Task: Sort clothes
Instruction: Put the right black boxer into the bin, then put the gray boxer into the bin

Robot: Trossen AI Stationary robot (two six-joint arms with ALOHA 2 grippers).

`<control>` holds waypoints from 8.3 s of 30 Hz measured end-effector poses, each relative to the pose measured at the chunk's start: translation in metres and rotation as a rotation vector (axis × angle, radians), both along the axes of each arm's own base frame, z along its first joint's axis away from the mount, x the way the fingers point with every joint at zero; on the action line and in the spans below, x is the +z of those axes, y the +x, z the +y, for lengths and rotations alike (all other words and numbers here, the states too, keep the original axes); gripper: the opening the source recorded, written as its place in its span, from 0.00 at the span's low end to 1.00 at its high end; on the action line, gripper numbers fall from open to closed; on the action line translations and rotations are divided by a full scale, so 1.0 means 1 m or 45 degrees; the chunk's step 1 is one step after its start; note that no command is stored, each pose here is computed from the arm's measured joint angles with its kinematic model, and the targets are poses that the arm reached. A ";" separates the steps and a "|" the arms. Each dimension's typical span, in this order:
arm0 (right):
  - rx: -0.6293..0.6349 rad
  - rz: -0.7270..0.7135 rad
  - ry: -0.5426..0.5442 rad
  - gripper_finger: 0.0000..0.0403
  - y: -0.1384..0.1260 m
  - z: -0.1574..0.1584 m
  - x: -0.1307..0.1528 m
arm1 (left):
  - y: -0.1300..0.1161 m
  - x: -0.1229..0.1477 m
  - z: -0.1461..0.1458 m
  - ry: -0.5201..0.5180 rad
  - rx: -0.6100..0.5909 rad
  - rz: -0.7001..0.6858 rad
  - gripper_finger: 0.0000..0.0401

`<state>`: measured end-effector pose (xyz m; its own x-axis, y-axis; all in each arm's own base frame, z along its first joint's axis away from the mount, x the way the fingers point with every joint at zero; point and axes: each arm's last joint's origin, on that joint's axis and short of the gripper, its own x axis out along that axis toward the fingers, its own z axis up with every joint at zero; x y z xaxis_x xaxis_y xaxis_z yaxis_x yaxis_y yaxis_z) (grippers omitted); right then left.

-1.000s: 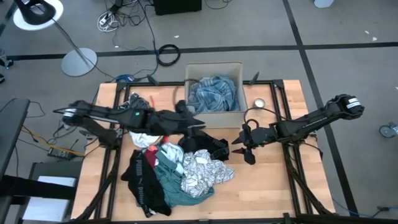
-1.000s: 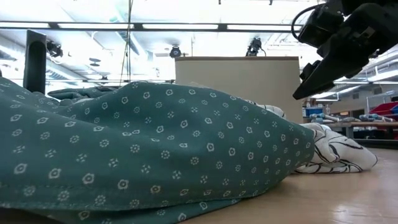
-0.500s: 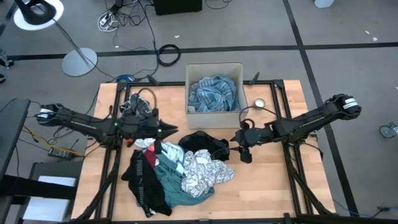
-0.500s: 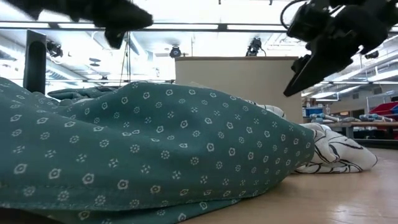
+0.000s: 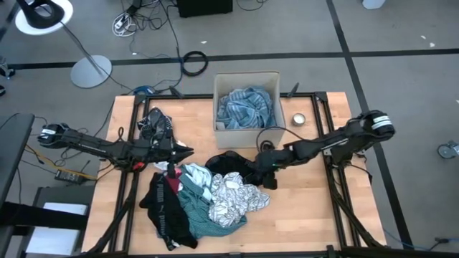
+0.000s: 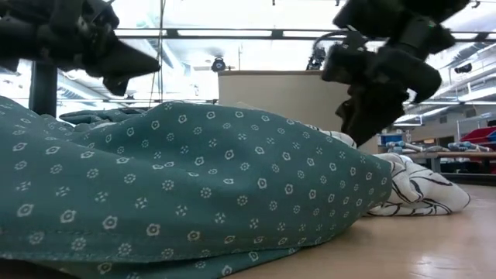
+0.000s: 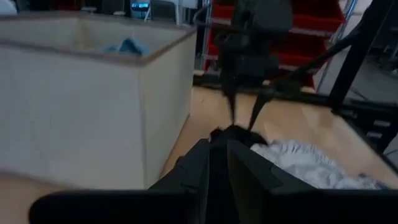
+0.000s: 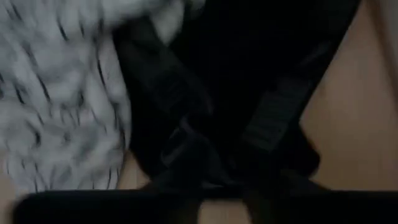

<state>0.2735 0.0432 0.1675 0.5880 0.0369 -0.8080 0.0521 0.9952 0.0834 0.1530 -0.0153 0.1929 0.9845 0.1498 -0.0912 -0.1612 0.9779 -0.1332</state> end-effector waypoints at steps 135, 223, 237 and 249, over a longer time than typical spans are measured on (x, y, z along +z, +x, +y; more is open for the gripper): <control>-0.544 -0.558 0.158 0.49 -0.047 0.005 0.082 | -0.032 0.056 0.062 -0.456 0.711 1.079 0.16; -0.518 -0.601 0.158 0.47 -0.046 0.006 0.084 | -0.051 -0.042 0.090 -1.079 1.114 1.579 0.07; -0.518 -0.604 0.160 0.46 -0.046 0.006 0.084 | -0.025 0.038 0.111 -0.876 1.038 1.381 0.00; -0.517 -0.604 0.159 0.46 -0.046 0.006 0.084 | 0.005 0.157 0.116 -0.596 0.818 0.808 0.00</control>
<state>0.2280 0.0489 0.2515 0.8677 -0.1868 -0.4606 0.3522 0.8850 0.3045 0.1580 0.1005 0.3497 0.4802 0.4485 -0.7538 -0.8116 0.5532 -0.1879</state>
